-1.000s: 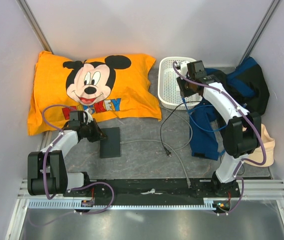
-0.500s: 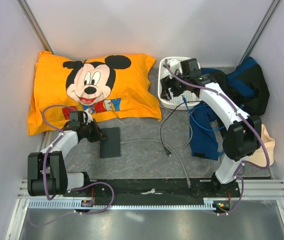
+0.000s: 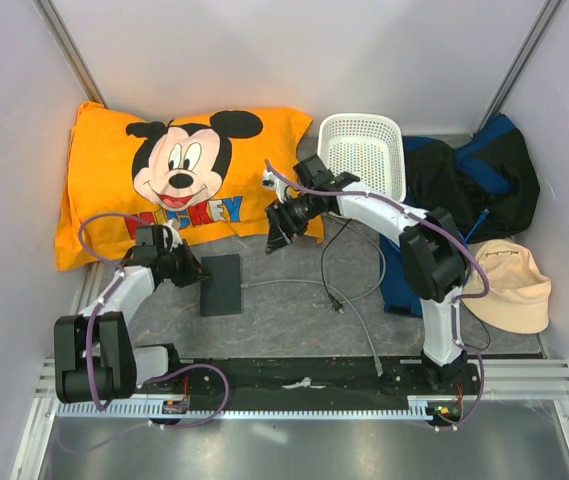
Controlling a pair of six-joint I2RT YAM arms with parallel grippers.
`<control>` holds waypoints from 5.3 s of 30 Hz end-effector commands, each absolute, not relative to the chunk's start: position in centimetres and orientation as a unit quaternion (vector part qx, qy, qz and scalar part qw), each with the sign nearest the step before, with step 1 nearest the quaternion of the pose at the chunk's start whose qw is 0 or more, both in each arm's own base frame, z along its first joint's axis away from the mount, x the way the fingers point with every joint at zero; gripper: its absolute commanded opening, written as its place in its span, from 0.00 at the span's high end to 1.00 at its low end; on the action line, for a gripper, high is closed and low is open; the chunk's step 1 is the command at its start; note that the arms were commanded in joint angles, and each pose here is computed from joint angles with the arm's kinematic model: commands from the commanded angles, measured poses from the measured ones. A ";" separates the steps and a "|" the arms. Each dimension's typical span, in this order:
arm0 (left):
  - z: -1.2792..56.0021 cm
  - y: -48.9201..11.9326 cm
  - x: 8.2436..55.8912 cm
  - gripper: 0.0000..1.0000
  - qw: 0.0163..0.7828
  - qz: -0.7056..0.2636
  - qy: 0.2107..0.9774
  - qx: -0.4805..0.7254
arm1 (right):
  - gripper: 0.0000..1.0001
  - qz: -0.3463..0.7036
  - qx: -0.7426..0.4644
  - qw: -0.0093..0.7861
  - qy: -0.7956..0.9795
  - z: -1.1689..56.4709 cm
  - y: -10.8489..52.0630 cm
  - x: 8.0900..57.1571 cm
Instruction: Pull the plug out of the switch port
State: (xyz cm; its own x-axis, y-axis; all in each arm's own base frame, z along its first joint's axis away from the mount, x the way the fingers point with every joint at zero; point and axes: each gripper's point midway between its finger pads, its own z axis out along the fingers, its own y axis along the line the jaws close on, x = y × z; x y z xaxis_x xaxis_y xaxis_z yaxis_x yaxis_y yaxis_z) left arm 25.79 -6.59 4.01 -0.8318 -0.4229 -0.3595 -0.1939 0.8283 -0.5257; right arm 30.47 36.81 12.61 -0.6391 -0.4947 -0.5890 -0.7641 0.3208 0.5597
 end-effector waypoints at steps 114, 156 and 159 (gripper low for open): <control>-1.0 -4.3 22.1 0.98 0.114 -0.177 0.940 -0.268 | 1.00 0.376 -0.340 -0.037 0.861 -7.9 36.9 28.8; 4.2 -4.1 26.3 0.98 0.229 -0.203 0.929 -0.210 | 1.00 0.035 -0.148 0.438 0.886 24.7 1.4 50.0; 4.6 -4.1 26.5 0.98 0.234 -0.205 0.927 -0.208 | 1.00 0.022 -0.101 0.439 0.892 23.4 -1.3 50.9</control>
State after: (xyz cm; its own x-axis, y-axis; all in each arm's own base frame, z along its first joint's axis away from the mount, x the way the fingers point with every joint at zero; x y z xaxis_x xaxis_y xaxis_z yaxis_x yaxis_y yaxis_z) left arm 25.80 -4.58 3.93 -0.7999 -0.5123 -0.3127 -0.3233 0.8067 -0.4946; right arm 48.92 2.01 22.63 -0.6051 -0.2396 -0.7592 -0.3383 0.9407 -0.0273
